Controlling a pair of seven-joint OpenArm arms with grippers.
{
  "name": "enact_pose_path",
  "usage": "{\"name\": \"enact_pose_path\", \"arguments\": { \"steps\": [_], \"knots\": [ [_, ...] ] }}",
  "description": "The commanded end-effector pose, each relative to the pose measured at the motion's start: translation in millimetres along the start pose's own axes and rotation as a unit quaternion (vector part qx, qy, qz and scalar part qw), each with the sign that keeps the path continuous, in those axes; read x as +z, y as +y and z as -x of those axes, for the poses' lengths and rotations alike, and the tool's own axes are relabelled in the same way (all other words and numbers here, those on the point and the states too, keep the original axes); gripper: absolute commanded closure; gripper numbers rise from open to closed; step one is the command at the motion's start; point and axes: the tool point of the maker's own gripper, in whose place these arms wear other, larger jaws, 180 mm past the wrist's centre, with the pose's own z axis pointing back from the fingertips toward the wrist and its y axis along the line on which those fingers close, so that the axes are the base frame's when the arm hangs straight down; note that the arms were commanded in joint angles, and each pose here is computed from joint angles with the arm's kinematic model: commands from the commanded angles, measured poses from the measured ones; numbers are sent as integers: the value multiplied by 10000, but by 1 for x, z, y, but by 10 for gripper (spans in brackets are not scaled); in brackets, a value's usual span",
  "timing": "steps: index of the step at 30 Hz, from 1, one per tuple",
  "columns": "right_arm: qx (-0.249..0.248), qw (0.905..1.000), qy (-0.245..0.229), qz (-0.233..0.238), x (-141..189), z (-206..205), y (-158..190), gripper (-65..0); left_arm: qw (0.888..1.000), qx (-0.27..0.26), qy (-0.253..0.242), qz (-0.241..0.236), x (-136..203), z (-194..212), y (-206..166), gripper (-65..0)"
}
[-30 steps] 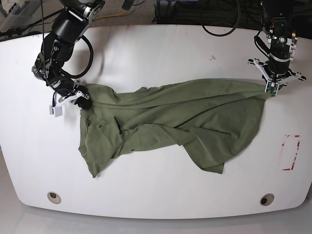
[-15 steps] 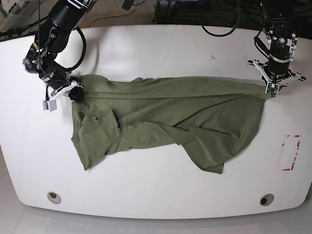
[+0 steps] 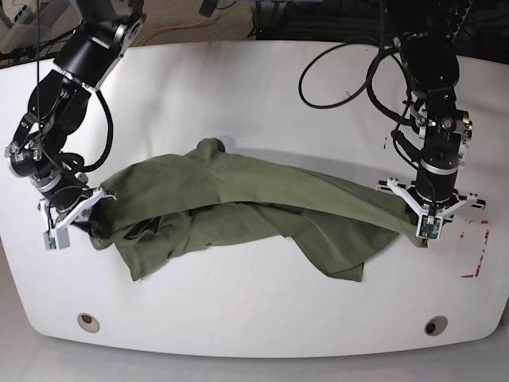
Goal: Fold the T-shirt properly
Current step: 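Lift the shirt with both grippers and swing it up off the table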
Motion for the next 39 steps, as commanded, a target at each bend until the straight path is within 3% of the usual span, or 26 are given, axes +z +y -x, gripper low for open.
{"name": "enact_pose_path", "arguments": {
  "steps": [1,8,18,28,32,35,39],
  "knots": [
    [406,9981,-459,-43,3,-46,1,0,9991,1,-408,-129,-3,-31,9,0],
    [790,9942,-728,-98,-6,-117,-10,0,9922,46,-1148,-479,-9,-96,39,0],
    [1523,9801,-1240,-273,-4,-236,11,0,9745,-265,-1861,-1224,3,-177,106,0],
    [2238,9554,-1896,-339,31,-347,53,0,9368,-427,-2768,-2098,46,-269,182,0],
    [2478,9499,-1887,-269,45,-362,58,0,9311,-718,-2859,-2150,53,-286,190,0],
    [2690,9474,-1712,-264,43,-354,57,0,9371,-832,-2694,-2056,48,-278,184,0],
    [2268,9637,-1363,-360,24,-312,34,0,9499,-987,-2252,-1930,40,-259,174,0]
  ]
}}
